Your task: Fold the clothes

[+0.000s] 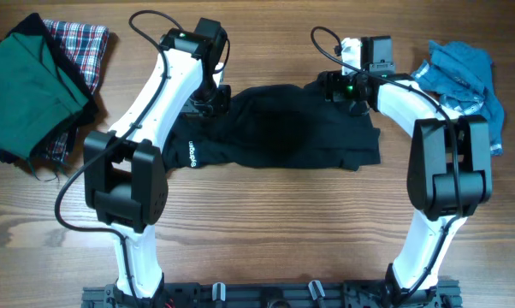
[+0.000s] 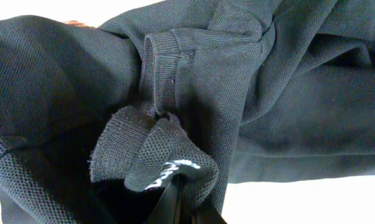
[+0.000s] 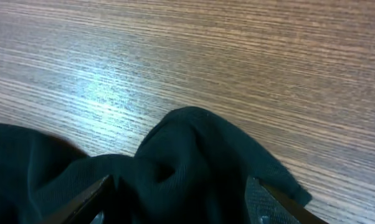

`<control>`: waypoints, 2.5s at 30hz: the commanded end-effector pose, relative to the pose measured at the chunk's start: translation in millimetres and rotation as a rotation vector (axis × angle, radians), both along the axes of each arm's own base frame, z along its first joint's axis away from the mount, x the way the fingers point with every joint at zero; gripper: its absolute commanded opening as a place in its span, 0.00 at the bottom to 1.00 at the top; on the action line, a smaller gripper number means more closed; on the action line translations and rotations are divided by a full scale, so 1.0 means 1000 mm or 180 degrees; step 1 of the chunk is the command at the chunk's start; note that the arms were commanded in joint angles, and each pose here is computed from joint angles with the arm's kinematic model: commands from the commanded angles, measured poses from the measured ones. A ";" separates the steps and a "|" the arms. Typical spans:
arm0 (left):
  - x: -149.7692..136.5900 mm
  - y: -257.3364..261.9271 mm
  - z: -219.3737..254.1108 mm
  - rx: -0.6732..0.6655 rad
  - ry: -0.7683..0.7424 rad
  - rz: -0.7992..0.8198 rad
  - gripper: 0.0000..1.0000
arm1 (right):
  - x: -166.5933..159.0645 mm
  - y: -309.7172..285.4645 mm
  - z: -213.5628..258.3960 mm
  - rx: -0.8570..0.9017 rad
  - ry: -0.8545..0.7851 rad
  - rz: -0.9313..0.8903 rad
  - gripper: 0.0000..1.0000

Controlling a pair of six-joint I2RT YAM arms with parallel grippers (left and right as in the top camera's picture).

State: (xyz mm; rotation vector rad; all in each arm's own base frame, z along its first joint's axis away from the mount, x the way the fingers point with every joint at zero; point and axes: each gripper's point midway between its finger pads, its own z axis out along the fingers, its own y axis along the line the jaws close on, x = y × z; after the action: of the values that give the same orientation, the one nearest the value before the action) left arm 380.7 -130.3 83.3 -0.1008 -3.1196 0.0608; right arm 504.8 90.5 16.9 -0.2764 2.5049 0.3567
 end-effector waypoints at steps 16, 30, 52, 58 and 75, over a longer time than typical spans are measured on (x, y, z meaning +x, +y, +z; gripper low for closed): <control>0.002 0.020 0.006 0.0110 -0.0041 0.0193 0.04 | 0.019 0.001 0.057 0.0391 -0.0026 -0.0107 0.09; 0.005 0.056 0.006 0.0131 0.0031 0.0545 0.04 | -0.050 -0.060 0.102 0.0615 0.0769 -0.0613 0.04; -0.015 0.095 0.008 0.0208 0.0361 0.0880 0.04 | -0.122 -0.086 0.092 0.0532 0.1740 -0.1132 0.04; -0.023 0.096 0.009 0.0235 0.0462 0.0876 0.04 | -0.137 -0.088 0.074 0.0443 0.1905 -0.1175 0.04; -0.046 0.099 0.014 0.0330 0.0761 0.0862 0.55 | -0.157 -0.086 0.052 0.0407 0.2109 -0.1133 0.71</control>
State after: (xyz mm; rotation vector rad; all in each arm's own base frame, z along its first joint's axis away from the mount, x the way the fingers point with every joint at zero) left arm 338.5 -35.2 91.5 0.2930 -2.8655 -0.0596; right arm 348.4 10.4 61.7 0.4060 3.0946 0.5568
